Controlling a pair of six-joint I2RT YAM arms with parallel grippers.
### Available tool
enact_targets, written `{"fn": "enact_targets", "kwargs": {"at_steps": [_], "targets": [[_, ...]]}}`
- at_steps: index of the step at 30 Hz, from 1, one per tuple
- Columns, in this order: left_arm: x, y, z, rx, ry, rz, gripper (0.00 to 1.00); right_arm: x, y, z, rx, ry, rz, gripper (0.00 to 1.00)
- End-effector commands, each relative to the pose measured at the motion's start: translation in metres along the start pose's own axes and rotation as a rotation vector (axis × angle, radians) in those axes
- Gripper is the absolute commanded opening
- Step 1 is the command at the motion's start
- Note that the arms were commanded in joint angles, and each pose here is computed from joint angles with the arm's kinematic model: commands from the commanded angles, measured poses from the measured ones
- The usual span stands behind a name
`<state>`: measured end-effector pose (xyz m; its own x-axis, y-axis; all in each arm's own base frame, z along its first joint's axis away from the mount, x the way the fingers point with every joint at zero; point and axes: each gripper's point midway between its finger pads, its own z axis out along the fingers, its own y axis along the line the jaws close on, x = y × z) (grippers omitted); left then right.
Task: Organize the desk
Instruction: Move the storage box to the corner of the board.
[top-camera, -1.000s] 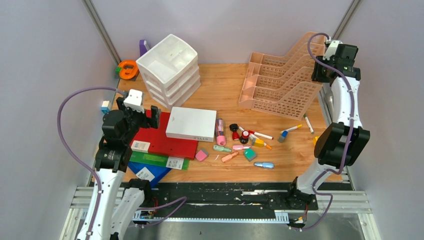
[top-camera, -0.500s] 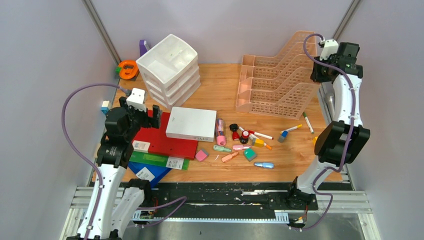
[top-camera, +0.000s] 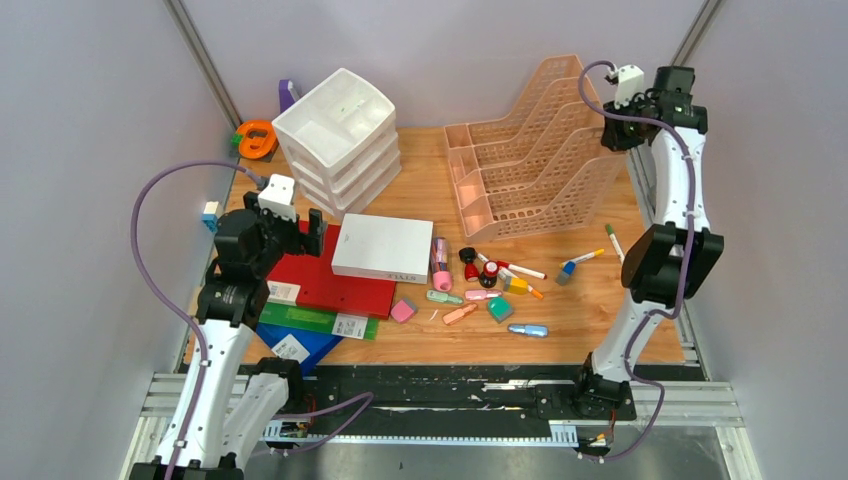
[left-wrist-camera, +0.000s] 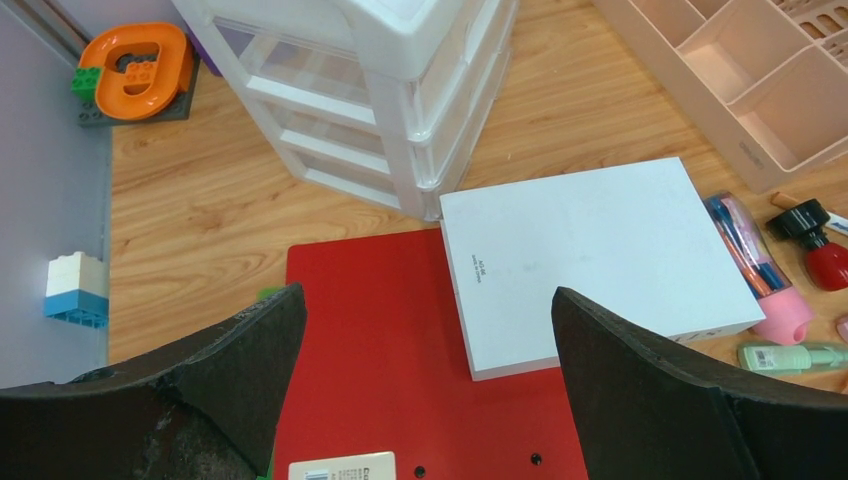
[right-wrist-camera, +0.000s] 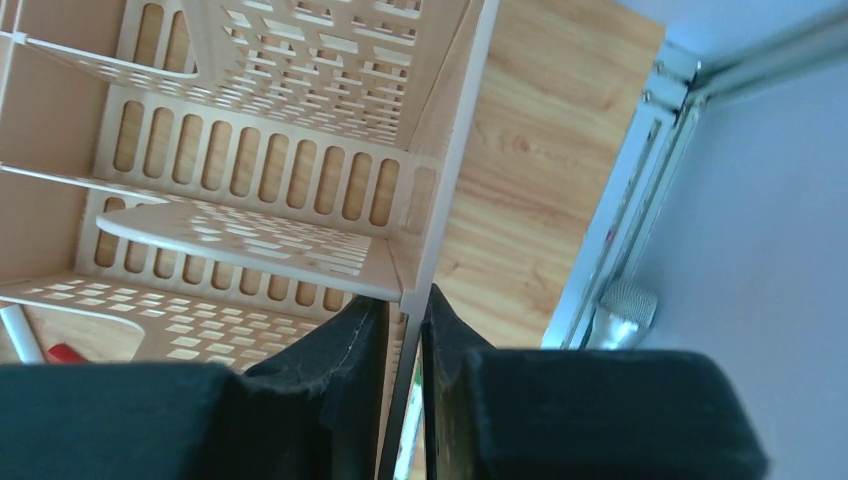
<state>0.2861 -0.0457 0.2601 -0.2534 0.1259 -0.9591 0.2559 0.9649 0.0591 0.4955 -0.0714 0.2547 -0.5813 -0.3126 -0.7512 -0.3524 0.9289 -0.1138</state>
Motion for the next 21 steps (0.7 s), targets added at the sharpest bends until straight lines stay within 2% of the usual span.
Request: {"fn": "enact_targets", "kwargs": {"at_steps": [1,5,7,9,13,14,16,21], "targets": [[-0.019,0.002,-0.004,0.003,-0.044,0.031,1.00,-0.056,0.007,0.001,0.005,-0.124,-0.187,0.00],[-0.015,-0.002,-0.001,0.032,-0.023,0.065,1.00,-0.072,-0.005,0.004,0.050,-0.145,-0.236,0.00],[-0.011,-0.005,0.001,0.059,-0.005,0.093,1.00,-0.076,-0.012,0.005,0.077,-0.146,-0.246,0.03],[-0.004,-0.006,0.003,0.081,0.025,0.124,1.00,-0.079,-0.015,0.002,0.095,-0.154,-0.238,0.17],[0.015,-0.007,0.005,0.111,0.096,0.198,1.00,-0.095,-0.010,-0.017,0.113,-0.220,-0.199,0.62],[0.020,-0.006,0.005,0.114,0.114,0.205,1.00,-0.101,-0.009,-0.025,0.122,-0.245,-0.193,0.69],[0.026,-0.006,0.004,0.118,0.134,0.225,1.00,-0.117,-0.006,-0.042,0.148,-0.300,-0.184,0.76],[0.031,-0.001,0.001,0.096,0.152,0.254,1.00,-0.154,0.004,-0.090,0.213,-0.434,-0.186,0.81]]}}
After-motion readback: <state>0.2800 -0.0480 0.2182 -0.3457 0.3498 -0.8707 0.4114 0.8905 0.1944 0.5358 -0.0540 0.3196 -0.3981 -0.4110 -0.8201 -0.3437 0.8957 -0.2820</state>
